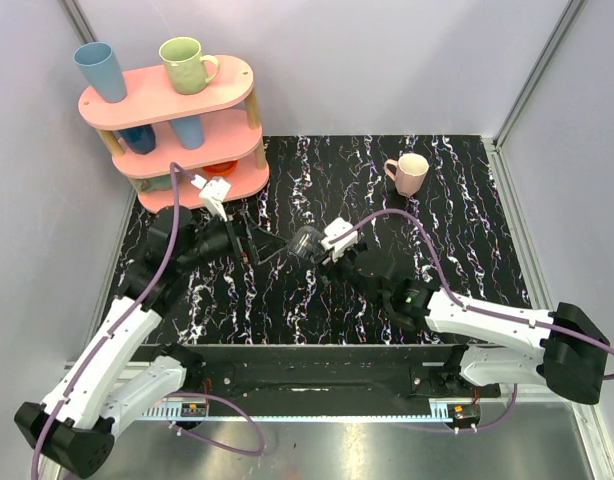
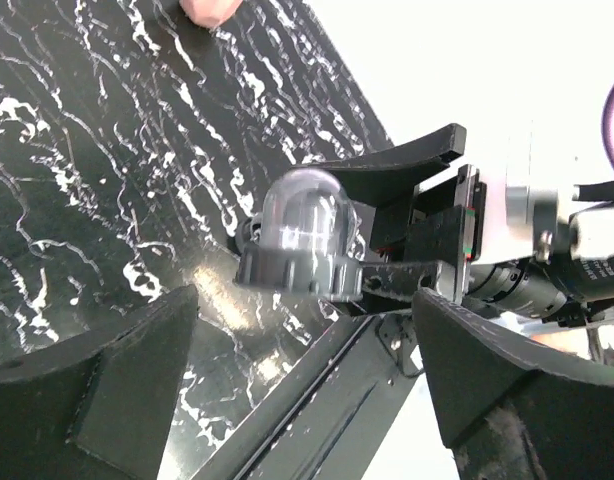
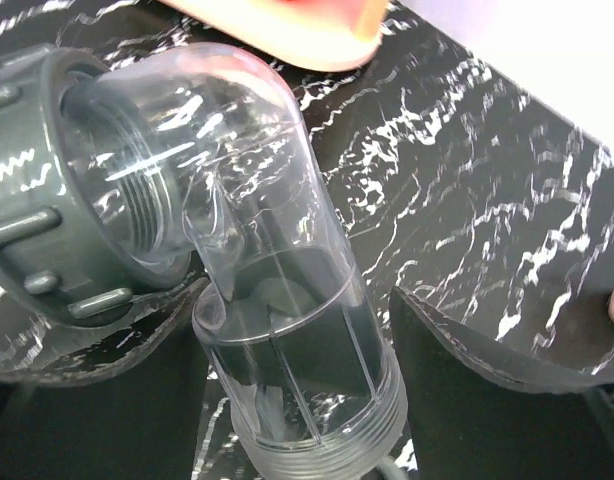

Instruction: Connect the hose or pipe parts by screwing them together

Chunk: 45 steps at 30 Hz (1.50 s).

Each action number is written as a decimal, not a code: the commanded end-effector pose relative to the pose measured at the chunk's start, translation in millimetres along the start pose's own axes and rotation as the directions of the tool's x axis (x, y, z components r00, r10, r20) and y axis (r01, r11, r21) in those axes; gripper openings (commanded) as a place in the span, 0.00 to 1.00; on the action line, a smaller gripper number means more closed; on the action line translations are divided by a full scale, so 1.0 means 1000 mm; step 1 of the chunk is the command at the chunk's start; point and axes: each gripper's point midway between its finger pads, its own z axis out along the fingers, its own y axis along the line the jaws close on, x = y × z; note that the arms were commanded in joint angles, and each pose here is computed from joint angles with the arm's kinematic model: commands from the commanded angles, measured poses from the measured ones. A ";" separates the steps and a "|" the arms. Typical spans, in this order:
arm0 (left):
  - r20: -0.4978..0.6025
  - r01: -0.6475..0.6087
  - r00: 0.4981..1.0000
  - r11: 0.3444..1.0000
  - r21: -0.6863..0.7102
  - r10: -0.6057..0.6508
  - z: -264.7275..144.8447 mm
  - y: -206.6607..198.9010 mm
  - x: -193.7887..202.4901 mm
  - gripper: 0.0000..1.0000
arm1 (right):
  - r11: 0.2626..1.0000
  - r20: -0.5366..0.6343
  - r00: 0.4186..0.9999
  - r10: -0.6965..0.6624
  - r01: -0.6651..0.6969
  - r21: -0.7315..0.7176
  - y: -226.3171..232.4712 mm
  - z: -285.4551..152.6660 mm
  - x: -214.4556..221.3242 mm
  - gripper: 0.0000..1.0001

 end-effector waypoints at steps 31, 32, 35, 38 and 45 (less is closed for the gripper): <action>0.185 -0.068 0.982 0.979 0.191 0.032 0.047 -0.007 -0.006 0.97 | 0.810 0.103 0.809 0.578 -0.585 0.045 0.007 0.013 -0.047 0.09; 0.184 -0.060 0.983 0.979 0.195 0.023 0.047 -0.007 -0.005 0.95 | 0.807 0.101 0.806 0.584 -0.589 0.040 0.008 0.012 -0.046 0.09; 0.189 -0.052 0.982 0.976 0.210 0.012 0.048 -0.008 -0.005 0.95 | 0.800 0.104 0.798 0.594 -0.599 0.024 0.011 0.012 -0.047 0.09; 0.185 -0.045 0.983 0.969 0.244 -0.001 0.049 -0.012 -0.004 0.96 | 0.798 0.094 0.796 0.598 -0.602 0.022 0.013 0.014 -0.044 0.09; 0.206 -0.049 0.978 0.968 0.245 -0.003 0.051 -0.013 -0.007 0.80 | 0.787 0.095 0.784 0.613 -0.617 0.014 0.015 0.014 -0.045 0.09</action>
